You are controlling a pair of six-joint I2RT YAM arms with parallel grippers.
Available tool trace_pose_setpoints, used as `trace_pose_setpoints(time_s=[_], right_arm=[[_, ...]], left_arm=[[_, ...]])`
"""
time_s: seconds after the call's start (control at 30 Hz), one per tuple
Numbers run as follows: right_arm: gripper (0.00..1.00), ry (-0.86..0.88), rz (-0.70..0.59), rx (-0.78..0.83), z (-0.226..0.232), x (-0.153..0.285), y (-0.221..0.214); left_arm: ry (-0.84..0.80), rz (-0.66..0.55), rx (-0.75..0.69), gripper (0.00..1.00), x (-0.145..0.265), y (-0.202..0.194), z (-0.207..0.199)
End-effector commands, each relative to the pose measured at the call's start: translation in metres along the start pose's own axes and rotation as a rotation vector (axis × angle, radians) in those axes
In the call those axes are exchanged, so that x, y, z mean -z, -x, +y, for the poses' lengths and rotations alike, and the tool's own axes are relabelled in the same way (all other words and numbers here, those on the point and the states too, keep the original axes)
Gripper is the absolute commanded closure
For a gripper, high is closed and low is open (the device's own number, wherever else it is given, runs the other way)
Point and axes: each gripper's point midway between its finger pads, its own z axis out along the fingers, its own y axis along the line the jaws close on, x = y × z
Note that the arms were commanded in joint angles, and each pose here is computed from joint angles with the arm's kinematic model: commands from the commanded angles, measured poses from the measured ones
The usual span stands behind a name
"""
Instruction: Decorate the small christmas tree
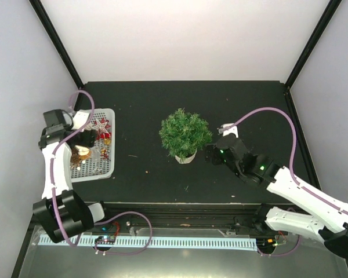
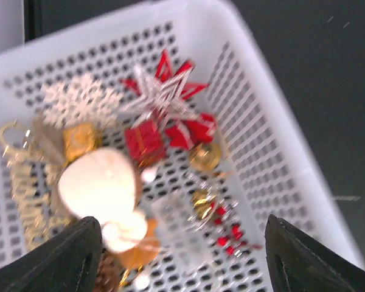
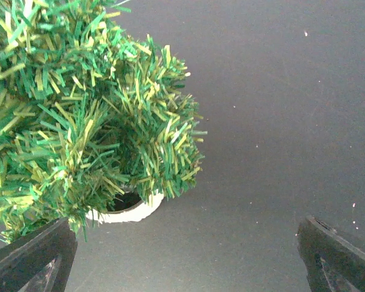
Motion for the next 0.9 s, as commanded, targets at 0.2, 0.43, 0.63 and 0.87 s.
trace_pose_setpoints(time_s=[0.2,0.43,0.63,0.87], right_arm=[[0.0,0.031,0.072,-0.001,0.02,-0.016,-0.004],[0.0,0.034,0.119,0.002,0.029,-0.027,-0.01],[0.0,0.028,0.129,0.01,0.031,-0.031,-0.01],[0.0,0.025,0.158,0.016,0.036,-0.039,-0.016]], left_arm=[[-0.044,0.132,0.08,0.32,-0.02,-0.076,0.068],[-0.176,0.102,0.01,0.37,-0.043,-0.071,0.06],[-0.26,0.115,-0.078,0.42,-0.059,-0.064,0.064],[-0.382,0.202,-0.228,0.46,-0.068,-0.078,0.044]])
